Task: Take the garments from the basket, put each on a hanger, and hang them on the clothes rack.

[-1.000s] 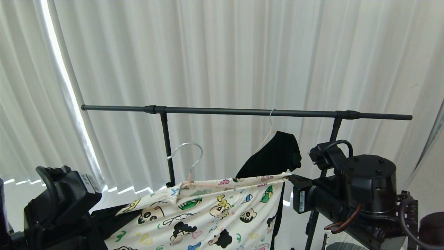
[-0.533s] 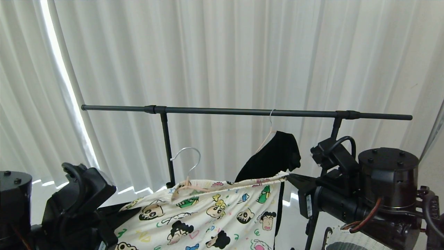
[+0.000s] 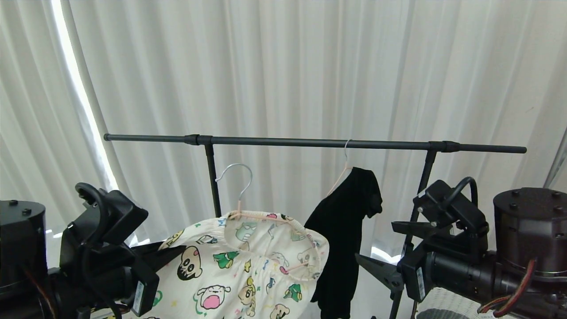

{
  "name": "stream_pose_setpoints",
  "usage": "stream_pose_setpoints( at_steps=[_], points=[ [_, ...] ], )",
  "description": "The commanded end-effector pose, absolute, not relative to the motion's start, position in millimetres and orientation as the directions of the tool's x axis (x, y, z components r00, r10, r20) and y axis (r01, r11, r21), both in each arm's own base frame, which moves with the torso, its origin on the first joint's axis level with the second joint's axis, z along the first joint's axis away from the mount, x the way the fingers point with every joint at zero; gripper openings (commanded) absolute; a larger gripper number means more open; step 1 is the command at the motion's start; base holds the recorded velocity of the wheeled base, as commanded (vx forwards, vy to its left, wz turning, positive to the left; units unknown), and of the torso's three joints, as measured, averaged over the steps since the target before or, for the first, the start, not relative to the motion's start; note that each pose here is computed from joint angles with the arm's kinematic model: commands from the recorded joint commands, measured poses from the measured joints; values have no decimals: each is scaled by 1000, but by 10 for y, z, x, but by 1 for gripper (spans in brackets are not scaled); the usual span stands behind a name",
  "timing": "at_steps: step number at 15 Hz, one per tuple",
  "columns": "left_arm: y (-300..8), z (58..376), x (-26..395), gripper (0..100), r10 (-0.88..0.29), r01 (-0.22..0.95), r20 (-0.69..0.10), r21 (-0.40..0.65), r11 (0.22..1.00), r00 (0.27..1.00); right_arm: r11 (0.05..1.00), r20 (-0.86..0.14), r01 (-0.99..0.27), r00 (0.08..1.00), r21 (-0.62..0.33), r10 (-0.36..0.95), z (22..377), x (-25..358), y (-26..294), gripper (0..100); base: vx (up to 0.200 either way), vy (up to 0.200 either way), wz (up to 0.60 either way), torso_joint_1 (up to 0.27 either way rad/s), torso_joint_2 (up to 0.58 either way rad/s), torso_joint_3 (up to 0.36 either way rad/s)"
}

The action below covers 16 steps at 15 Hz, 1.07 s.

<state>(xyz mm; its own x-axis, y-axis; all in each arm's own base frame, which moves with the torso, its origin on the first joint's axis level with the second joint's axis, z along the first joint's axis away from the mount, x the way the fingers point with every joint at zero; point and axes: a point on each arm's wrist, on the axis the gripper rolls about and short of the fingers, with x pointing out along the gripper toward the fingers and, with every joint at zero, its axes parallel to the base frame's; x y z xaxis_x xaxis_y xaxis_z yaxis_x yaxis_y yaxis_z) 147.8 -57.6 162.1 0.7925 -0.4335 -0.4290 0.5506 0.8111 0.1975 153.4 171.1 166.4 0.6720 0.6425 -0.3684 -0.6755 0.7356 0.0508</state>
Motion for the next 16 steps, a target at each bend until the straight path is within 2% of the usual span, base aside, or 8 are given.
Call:
stream_pose_setpoints(
  at_steps=[1, 4, 7, 9, 12, 14, 16],
  points=[
    [-606, 1697, 1409, 0, -470, 571, -388, 205, 795, 793, 718, -354, -695, 662, 40, 661, 1703, 1513, 1692, 100, 0, 0, 0, 0, 0, 0],
    [-702, 1851, 1458, 0, -521, 582, -289, 196, 789, 803, 696, -380, -718, 639, 18, 669, 1689, 1507, 1693, 100, 0, 0, 0, 0, 0, 0],
    [-756, 1859, 1565, 0, -546, 604, -282, 189, 775, 789, 690, -377, -724, 640, -1, 670, 1699, 1505, 1690, 100, 0, 0, 0, 0, 0, 0],
    [-836, 1736, 1733, 0, -551, 620, -318, 176, 765, 771, 678, -373, -734, 640, -37, 672, 1714, 1498, 1683, 100, 0, 0, 0, 0, 0, 0],
    [-922, 1622, 1932, 0, -554, 611, -283, 185, 770, 783, 672, -363, -739, 641, -52, 676, 1805, 1513, 1705, 100, 0, 0, 0, 0, 0, 0],
    [-923, 1589, 1901, 0, -562, 617, -272, 193, 763, 781, 666, -365, -743, 639, -66, 677, 1852, 1521, 1715, 100, 0, 0, 0, 0, 0, 0],
    [-890, 1479, 1619, 0, -600, 656, -279, 193, 730, 750, 601, -361, -794, 590, -93, 722, 1976, 1553, 1774, 100, 0, 0, 0, 0, 0, 0]
  ],
)
